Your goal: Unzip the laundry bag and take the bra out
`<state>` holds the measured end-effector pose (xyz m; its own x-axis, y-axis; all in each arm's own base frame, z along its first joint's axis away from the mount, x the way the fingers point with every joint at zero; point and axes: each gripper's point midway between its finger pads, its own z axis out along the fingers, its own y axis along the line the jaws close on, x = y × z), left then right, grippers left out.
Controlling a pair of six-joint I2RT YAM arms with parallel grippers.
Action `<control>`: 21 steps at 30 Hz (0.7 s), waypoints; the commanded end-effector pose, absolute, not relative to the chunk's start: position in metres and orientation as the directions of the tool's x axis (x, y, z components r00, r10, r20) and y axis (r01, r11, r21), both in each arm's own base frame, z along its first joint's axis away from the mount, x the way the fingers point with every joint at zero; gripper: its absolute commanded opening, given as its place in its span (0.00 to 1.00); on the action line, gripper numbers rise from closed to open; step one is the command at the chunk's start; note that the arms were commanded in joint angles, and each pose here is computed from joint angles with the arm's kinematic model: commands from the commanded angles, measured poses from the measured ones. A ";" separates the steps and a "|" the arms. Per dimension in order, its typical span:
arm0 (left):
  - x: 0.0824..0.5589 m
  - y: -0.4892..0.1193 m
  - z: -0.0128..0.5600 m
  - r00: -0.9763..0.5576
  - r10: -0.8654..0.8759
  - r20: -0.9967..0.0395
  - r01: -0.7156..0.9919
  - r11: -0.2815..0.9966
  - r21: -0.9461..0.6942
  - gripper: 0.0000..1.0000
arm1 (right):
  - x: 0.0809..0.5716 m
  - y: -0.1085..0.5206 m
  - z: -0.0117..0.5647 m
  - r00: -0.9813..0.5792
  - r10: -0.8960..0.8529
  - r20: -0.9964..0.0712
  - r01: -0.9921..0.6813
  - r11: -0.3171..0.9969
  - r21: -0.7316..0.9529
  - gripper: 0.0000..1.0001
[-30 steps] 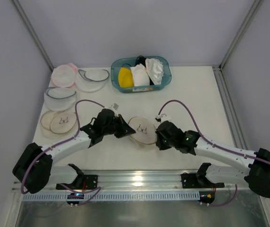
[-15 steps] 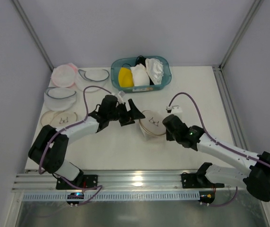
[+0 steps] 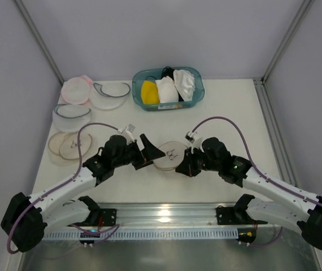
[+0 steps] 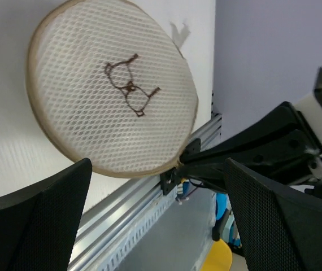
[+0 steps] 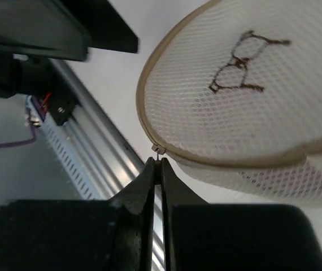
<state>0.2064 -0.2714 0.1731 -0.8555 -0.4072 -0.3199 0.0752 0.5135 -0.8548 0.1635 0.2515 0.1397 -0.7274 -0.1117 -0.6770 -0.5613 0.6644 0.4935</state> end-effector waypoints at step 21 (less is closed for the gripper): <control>0.199 -0.325 0.132 -0.904 -0.390 -0.176 -0.042 0.490 -0.871 0.21 | 0.131 0.281 0.161 -0.694 -0.169 -0.700 -0.694 0.417 0.587 0.04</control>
